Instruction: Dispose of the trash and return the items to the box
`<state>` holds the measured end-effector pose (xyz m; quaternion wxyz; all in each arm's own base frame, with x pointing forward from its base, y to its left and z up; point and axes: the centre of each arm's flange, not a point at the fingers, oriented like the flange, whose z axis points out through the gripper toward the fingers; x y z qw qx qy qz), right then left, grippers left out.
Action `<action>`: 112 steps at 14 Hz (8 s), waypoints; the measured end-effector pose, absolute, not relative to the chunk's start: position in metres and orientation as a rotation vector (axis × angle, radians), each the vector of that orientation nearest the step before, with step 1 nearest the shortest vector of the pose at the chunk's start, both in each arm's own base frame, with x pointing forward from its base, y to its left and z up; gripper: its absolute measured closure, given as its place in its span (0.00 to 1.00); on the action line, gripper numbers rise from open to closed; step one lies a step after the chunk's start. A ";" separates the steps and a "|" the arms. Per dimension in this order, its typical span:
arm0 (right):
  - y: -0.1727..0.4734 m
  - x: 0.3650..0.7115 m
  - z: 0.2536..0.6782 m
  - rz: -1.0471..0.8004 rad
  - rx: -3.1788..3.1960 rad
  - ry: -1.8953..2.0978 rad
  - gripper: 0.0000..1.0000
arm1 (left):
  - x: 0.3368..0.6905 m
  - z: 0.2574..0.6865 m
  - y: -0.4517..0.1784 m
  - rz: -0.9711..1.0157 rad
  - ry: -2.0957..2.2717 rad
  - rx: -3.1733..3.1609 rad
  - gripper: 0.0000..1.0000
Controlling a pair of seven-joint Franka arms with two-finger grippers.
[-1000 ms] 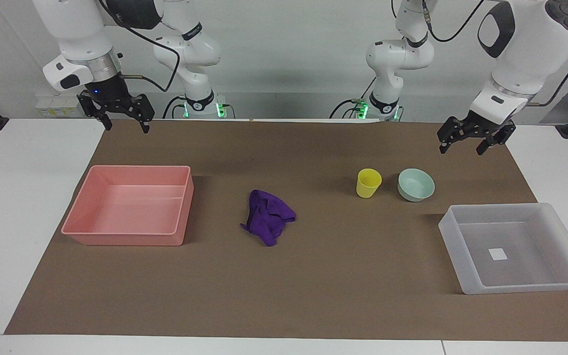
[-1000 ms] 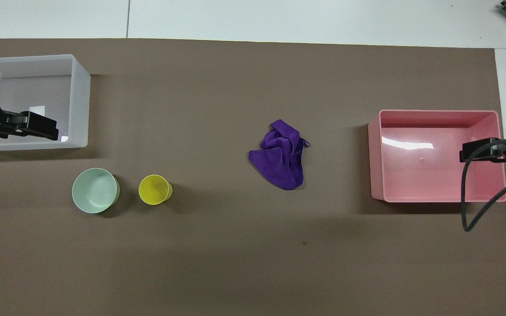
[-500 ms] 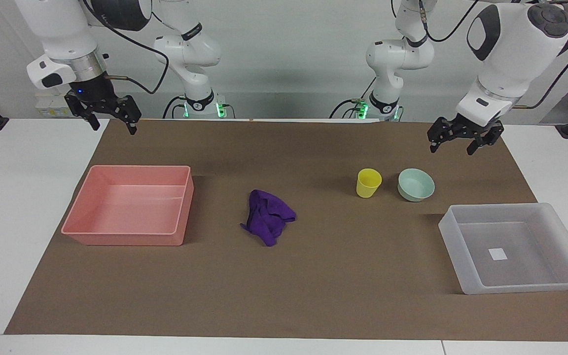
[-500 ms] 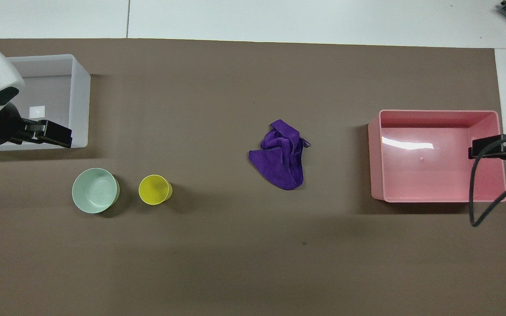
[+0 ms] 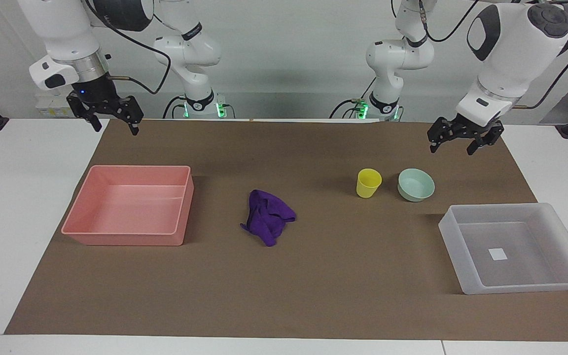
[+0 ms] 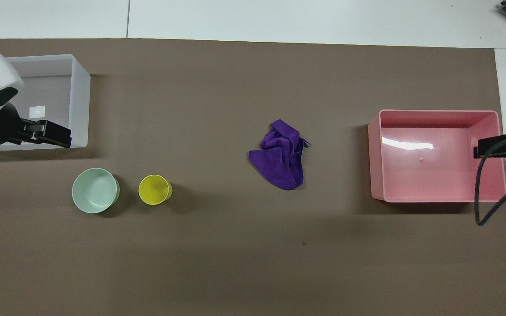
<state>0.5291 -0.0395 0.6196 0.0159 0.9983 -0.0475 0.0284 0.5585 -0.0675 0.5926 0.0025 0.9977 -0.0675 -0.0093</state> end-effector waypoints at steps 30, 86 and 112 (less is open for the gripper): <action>0.256 0.588 0.359 0.328 3.206 0.032 0.00 | 0.499 0.320 0.034 -0.247 0.083 3.040 0.06; 0.015 0.565 0.540 0.210 3.096 -0.319 0.00 | 0.495 0.378 -0.148 -0.200 -0.034 3.015 0.00; -0.027 0.537 0.606 0.054 3.095 -0.258 0.00 | 0.673 0.463 0.186 0.273 0.575 2.921 0.95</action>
